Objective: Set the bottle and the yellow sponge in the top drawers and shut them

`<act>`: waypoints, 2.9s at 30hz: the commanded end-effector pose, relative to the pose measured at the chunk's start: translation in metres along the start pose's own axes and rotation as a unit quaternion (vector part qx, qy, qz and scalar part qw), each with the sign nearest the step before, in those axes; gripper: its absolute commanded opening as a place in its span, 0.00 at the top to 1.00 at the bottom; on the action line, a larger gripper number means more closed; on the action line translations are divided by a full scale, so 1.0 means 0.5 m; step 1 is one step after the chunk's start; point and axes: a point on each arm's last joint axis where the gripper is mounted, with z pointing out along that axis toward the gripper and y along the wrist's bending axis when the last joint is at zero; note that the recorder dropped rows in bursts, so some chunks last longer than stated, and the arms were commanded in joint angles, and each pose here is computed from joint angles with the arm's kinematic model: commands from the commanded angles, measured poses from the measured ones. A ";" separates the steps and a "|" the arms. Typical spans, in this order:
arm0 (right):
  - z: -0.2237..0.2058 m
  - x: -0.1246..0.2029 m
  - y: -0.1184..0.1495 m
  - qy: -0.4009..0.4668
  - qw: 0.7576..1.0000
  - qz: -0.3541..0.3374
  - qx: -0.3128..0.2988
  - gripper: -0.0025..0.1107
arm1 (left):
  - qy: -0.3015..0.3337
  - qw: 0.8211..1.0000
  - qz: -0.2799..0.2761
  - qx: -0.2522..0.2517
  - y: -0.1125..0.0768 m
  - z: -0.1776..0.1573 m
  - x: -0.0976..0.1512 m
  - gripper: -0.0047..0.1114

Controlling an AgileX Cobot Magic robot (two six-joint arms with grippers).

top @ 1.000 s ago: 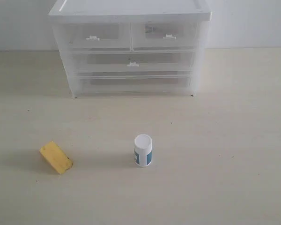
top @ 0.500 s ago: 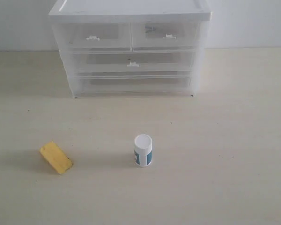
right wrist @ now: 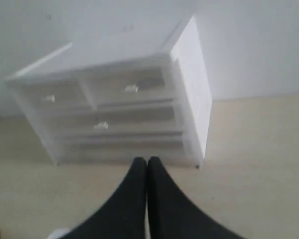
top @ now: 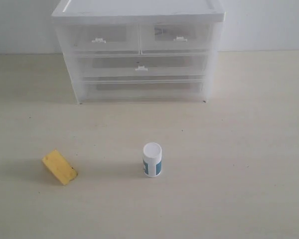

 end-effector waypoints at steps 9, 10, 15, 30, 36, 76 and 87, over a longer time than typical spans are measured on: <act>0.121 0.087 0.037 0.148 0.984 -0.076 -0.066 0.98 | 0.156 0.987 -0.026 -0.028 -0.022 0.127 -0.013 0.93; 0.122 0.089 0.037 0.150 0.983 -0.081 -0.066 0.98 | 0.172 0.985 -0.018 -0.018 -0.028 0.144 -0.004 0.93; 0.122 0.090 0.037 0.152 0.983 -0.083 -0.066 0.98 | 0.234 0.960 -0.035 0.150 -0.113 0.245 0.067 0.93; 0.122 0.091 0.036 0.154 0.982 -0.085 -0.065 0.98 | 0.394 0.805 -0.351 0.273 -0.214 0.500 0.271 0.58; 0.122 0.091 0.036 0.154 0.982 -0.084 -0.065 0.98 | 0.378 0.768 -0.423 0.298 -0.223 0.550 0.302 0.58; 0.122 0.090 0.037 0.152 0.982 -0.085 -0.066 0.98 | 0.433 0.796 -0.316 0.280 -0.188 0.305 0.300 0.93; 0.122 0.090 0.037 0.152 0.982 -0.085 -0.066 0.98 | 0.436 0.803 -0.273 0.301 -0.182 0.286 0.305 0.70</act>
